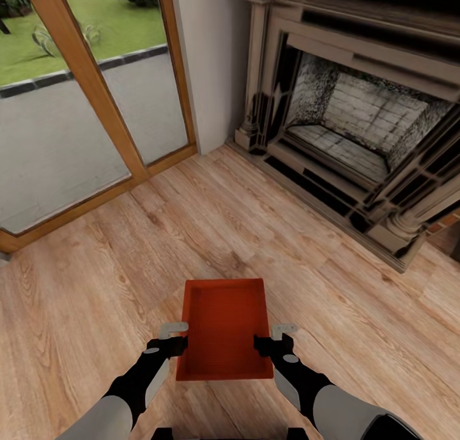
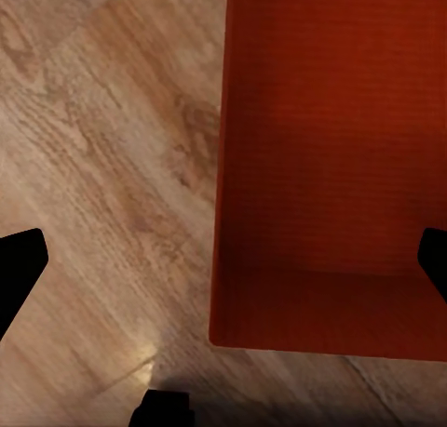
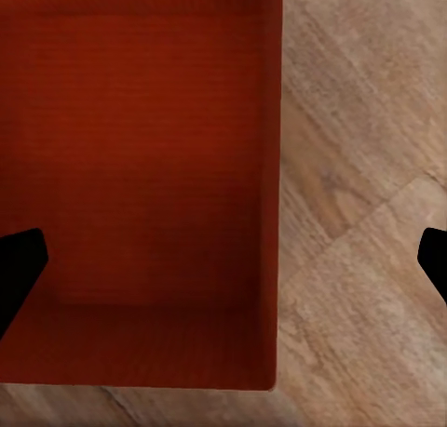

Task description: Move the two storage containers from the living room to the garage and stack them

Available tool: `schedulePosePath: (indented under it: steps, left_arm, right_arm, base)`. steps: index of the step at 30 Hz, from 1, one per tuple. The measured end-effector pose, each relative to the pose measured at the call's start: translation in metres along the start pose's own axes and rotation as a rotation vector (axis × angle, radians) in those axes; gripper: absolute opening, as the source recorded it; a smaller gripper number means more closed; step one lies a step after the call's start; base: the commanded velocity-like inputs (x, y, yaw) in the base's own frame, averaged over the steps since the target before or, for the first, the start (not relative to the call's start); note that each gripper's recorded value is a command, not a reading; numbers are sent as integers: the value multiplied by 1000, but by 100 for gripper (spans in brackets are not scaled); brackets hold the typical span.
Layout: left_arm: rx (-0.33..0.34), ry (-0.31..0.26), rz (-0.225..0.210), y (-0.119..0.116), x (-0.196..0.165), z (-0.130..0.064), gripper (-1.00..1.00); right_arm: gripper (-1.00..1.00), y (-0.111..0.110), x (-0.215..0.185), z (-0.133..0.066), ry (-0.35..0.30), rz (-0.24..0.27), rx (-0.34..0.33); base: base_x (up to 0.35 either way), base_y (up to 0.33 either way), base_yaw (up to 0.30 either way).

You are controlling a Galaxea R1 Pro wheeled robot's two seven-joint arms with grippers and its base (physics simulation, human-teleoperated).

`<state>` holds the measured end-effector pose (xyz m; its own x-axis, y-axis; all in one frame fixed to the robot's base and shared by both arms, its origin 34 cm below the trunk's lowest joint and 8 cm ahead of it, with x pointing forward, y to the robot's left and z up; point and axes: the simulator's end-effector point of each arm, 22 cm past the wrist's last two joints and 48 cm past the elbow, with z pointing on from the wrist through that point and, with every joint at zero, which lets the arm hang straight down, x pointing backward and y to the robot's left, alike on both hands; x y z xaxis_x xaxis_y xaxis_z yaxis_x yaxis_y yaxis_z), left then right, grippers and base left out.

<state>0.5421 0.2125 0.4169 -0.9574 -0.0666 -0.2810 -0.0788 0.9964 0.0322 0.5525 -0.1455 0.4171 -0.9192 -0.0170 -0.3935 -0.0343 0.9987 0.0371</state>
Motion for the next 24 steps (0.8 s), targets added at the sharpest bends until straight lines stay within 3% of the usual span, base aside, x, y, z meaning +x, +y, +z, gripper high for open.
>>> schedulePosePath:
  steps: [24]
  left_arm:
    - [0,-3,-2,-1,12,39,100]
  right_arm:
    - [100,1,16,37,-9,14,-3]
  base:
    - [0,0,0]
